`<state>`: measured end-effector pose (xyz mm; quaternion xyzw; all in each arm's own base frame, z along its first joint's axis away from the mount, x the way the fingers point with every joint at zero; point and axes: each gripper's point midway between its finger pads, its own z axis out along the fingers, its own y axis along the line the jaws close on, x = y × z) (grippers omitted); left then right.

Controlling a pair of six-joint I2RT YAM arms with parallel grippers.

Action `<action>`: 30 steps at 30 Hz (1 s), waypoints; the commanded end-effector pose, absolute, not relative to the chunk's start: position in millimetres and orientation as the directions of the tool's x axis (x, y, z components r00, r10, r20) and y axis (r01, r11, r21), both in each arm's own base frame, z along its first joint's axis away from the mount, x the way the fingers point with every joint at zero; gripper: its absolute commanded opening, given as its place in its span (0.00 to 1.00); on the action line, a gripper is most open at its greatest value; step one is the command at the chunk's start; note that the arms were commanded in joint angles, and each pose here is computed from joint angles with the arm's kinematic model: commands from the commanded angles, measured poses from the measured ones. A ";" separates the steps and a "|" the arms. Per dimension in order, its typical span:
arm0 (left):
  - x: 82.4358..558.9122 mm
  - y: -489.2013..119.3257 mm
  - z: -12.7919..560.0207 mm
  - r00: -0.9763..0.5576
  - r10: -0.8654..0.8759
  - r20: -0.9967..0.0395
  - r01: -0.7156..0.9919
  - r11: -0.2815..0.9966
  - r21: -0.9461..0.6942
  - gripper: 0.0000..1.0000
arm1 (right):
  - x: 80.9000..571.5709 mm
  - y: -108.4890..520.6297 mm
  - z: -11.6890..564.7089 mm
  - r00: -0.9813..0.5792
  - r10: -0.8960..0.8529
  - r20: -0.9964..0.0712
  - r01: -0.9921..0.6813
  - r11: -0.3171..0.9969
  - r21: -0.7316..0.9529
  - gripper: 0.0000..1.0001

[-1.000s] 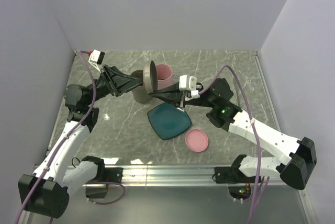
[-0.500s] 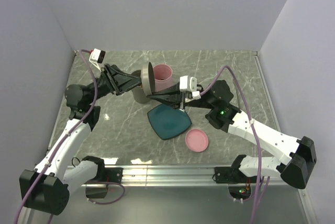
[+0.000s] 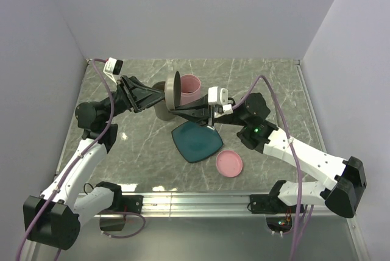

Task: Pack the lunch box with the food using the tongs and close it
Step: Pick up the box lid from the center of the board.

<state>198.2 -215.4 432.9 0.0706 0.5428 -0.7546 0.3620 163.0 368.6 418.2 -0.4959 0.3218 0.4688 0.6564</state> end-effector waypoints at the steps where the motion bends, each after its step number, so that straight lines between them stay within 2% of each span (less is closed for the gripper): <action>1: 183.3 -216.2 441.1 -0.710 -0.452 -0.540 0.665 -0.181 -0.724 0.43 | 151.8 367.8 453.0 0.397 0.375 -0.838 -0.914 0.074 -0.400 0.00; 5: 182.3 -216.0 442.0 -0.706 -0.452 -0.545 0.672 -0.184 -0.718 0.35 | 147.2 370.0 452.1 0.392 0.378 -0.839 -0.914 0.055 -0.402 0.00; 7: 181.9 -216.0 441.3 -0.706 -0.451 -0.546 0.672 -0.182 -0.718 0.18 | 145.1 370.5 451.5 0.389 0.379 -0.840 -0.914 0.049 -0.402 0.00; 11: 181.3 -215.8 440.6 -0.706 -0.452 -0.545 0.670 -0.178 -0.721 0.01 | 144.7 370.1 451.6 0.389 0.373 -0.842 -0.914 0.047 -0.402 0.00; 14: 182.3 -215.1 440.7 -0.702 -0.457 -0.546 0.672 -0.170 -0.721 0.00 | 145.3 370.3 448.0 0.386 0.350 -0.854 -0.917 0.043 -0.397 0.00; 16: 186.2 -213.7 438.1 -0.683 -0.463 -0.566 0.686 -0.139 -0.714 0.00 | 151.0 368.8 448.1 0.383 0.334 -0.861 -0.921 0.073 -0.382 0.18; 17: 187.8 -212.8 437.9 -0.673 -0.465 -0.575 0.693 -0.126 -0.710 0.00 | 153.8 367.9 444.4 0.373 0.314 -0.873 -0.926 0.079 -0.368 0.32; 19: 196.8 -210.1 431.1 -0.654 -0.470 -0.593 0.700 -0.078 -0.710 0.00 | 159.8 363.5 443.2 0.370 0.291 -0.882 -0.929 0.108 -0.354 0.46; 20: 197.3 -209.4 433.1 -0.637 -0.462 -0.617 0.716 -0.056 -0.696 0.00 | 160.5 359.9 440.1 0.360 0.274 -0.892 -0.933 0.111 -0.343 0.58; 21: 206.8 -209.8 423.0 -0.665 -0.452 -0.594 0.672 -0.014 -0.741 0.00 | 166.8 355.5 438.2 0.359 0.259 -0.897 -0.933 0.129 -0.336 0.61; 22: 210.5 -208.5 428.0 -0.590 -0.448 -0.672 0.732 0.055 -0.679 0.00 | 170.4 351.8 436.9 0.353 0.248 -0.902 -0.934 0.146 -0.325 0.65; 23: 215.4 -207.7 427.7 -0.564 -0.443 -0.697 0.742 0.098 -0.663 0.00 | 172.8 346.4 433.7 0.344 0.230 -0.910 -0.936 0.157 -0.314 0.70; 24: 227.6 -207.1 407.7 -0.556 -0.409 -0.724 0.722 0.194 -0.664 0.00 | 182.2 340.2 431.1 0.337 0.211 -0.918 -0.935 0.188 -0.301 0.74; 26: 242.5 -202.4 416.8 -0.482 -0.402 -0.779 0.736 0.296 -0.609 0.00 | 194.1 327.5 425.4 0.287 0.175 -0.942 -0.940 0.238 -0.243 0.83; 27: 253.1 -198.9 410.3 -0.416 -0.362 -0.834 0.752 0.378 -0.540 0.00 | 208.1 317.0 422.4 0.266 0.151 -0.952 -0.935 0.281 -0.216 0.86; 29: 282.4 -187.1 394.8 -0.442 -0.347 -0.827 0.642 0.522 -0.562 0.00 | 223.2 304.7 407.9 0.182 0.084 -0.980 -0.931 0.335 -0.144 0.89; 30: 292.9 -182.0 388.6 -0.405 -0.301 -0.863 0.639 0.582 -0.503 0.00 | 233.4 297.0 401.2 0.155 0.054 -0.986 -0.921 0.369 -0.125 0.90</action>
